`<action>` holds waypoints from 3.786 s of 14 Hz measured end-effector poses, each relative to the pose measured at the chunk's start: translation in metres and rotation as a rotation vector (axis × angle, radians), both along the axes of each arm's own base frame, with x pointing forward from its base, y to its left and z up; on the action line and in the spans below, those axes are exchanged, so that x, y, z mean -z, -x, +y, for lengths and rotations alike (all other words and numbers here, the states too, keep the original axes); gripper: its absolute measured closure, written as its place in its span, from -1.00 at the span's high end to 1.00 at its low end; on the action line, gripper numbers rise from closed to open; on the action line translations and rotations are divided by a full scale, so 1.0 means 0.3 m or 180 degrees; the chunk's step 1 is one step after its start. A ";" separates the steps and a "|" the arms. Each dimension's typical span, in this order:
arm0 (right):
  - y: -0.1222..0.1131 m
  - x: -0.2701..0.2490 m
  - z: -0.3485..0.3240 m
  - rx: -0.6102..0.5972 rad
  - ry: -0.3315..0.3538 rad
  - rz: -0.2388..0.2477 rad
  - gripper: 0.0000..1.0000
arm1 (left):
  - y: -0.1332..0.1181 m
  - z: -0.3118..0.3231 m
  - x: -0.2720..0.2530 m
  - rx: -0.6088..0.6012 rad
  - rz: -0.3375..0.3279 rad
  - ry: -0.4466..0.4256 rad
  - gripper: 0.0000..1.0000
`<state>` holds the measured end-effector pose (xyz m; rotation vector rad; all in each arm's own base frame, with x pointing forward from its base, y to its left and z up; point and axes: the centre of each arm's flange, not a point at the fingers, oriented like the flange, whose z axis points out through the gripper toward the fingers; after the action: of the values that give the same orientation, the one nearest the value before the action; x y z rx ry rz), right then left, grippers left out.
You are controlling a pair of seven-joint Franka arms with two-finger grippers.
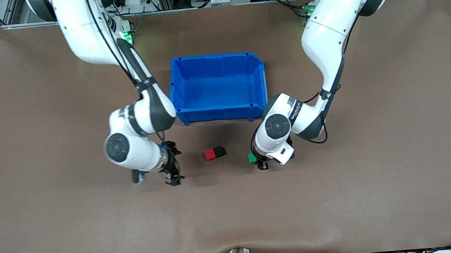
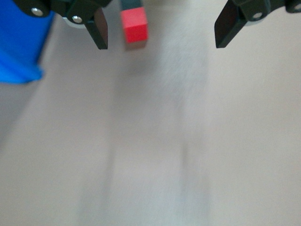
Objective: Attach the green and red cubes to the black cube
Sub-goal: 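Set the red cube beside the black cube and open the right gripper, then press the green cube onto the black cube while the right gripper withdraws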
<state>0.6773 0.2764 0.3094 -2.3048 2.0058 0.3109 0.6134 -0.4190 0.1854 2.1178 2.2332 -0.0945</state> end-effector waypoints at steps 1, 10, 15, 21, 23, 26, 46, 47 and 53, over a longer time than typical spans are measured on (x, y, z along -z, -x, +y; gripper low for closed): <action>-0.018 -0.048 -0.067 -0.0141 0.0028 0.0069 1.00 | 0.015 -0.019 0.012 -0.0021 0.0016 -0.0005 -0.21; -0.005 -0.567 -0.730 -0.2137 -0.0243 -0.0114 1.00 | 0.114 -0.149 0.028 -0.0573 0.0139 -0.0073 -0.21; 0.138 -0.840 -1.075 -0.3190 -0.0448 -0.0378 1.00 | 0.164 -0.203 0.029 -0.0485 0.0164 -0.0127 -0.21; 0.418 -1.225 -0.994 -0.4393 -0.0230 -0.0551 1.00 | 0.194 -0.238 0.028 -0.0413 0.0155 -0.0142 -0.21; 0.439 -1.170 -0.987 -0.4430 -0.0260 -0.0545 1.00 | 0.201 -0.252 0.024 -0.0396 0.0130 -0.0117 -0.21; 0.466 -1.061 -0.973 -0.4455 -0.0231 -0.0511 1.00 | 0.191 -0.263 0.011 -0.0401 0.0039 -0.0028 -0.21; 0.504 -1.221 -0.970 -0.4530 -0.0126 -0.0488 1.00 | 0.230 -0.323 0.058 -0.0376 -0.0087 0.0017 1.00; 0.504 -1.219 -0.970 -0.4530 -0.0129 -0.0485 1.00 | 0.225 -0.321 0.054 -0.0382 -0.0097 0.0018 1.00; 0.504 -1.217 -0.972 -0.4527 -0.0134 -0.0480 1.00 | 0.086 -0.213 -0.198 -0.0197 -0.0462 -0.0245 1.00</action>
<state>0.5260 -0.0150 0.6744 -3.0956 -0.0020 0.1865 0.5877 -0.4830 0.2448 2.0178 2.2492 0.1457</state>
